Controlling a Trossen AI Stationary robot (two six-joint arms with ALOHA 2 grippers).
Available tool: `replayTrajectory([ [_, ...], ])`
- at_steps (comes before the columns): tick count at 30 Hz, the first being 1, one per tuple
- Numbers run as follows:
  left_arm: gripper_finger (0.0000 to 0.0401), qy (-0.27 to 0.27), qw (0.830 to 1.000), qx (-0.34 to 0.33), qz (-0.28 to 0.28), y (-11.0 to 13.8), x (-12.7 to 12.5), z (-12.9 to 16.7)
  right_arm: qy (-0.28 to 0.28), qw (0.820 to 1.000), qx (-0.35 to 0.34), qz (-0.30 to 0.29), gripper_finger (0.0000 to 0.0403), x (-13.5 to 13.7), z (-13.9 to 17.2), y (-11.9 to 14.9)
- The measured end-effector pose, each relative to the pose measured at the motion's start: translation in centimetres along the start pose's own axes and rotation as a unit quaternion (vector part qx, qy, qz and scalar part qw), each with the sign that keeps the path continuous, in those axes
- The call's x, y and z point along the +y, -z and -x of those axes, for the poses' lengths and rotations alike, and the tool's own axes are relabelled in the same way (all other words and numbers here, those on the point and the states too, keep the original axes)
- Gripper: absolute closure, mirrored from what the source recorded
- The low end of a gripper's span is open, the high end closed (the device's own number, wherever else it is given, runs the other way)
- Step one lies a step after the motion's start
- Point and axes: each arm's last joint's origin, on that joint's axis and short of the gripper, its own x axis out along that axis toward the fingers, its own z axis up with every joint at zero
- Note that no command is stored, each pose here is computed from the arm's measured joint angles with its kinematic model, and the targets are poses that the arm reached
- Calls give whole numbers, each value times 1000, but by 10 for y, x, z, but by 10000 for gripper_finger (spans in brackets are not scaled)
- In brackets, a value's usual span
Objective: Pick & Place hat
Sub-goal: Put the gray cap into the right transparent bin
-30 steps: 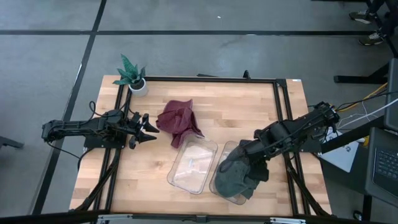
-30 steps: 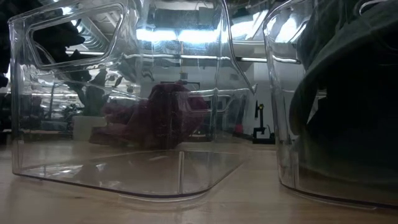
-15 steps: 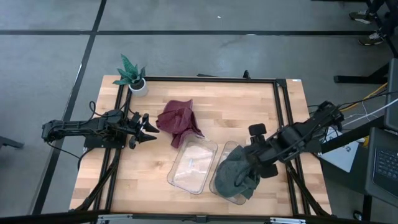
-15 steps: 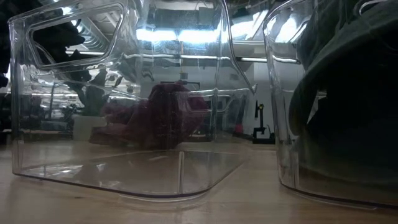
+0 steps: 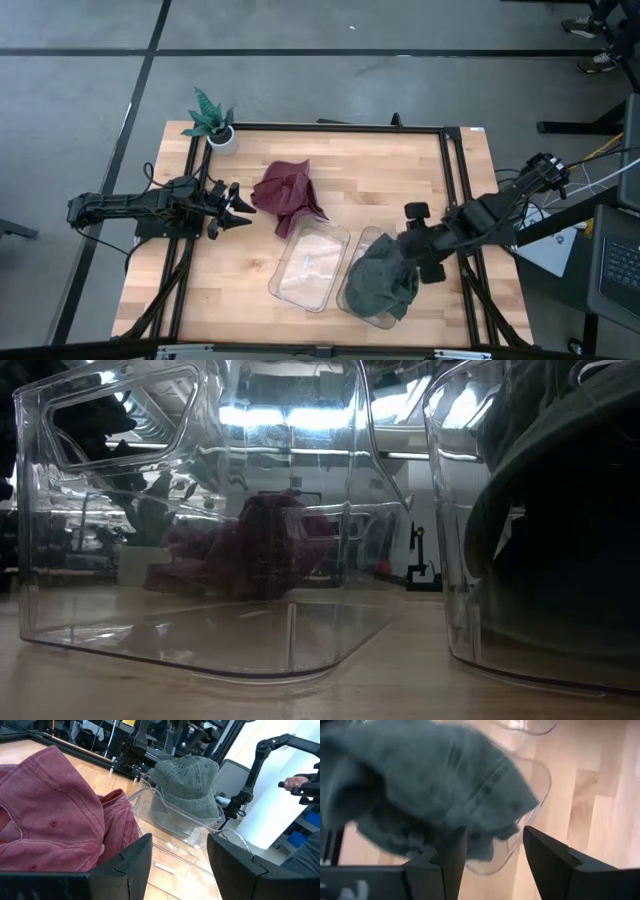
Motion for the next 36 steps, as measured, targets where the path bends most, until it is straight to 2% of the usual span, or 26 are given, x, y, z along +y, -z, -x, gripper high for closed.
replayTrajectory([
  [4,217,0,1000,0,0,0,0,0,-12,1000,-4,23,208,4,6,18],
  [9,217,0,1000,0,0,0,0,0,-25,999,-22,40,208,7,16,25],
  [13,217,0,1000,0,0,0,0,0,-12,998,-15,53,208,12,10,22],
  [19,217,0,1000,0,0,0,0,0,15,993,-41,107,208,18,1,12],
  [36,217,0,1000,0,0,0,0,0,19,977,-18,212,208,29,-20,3],
])
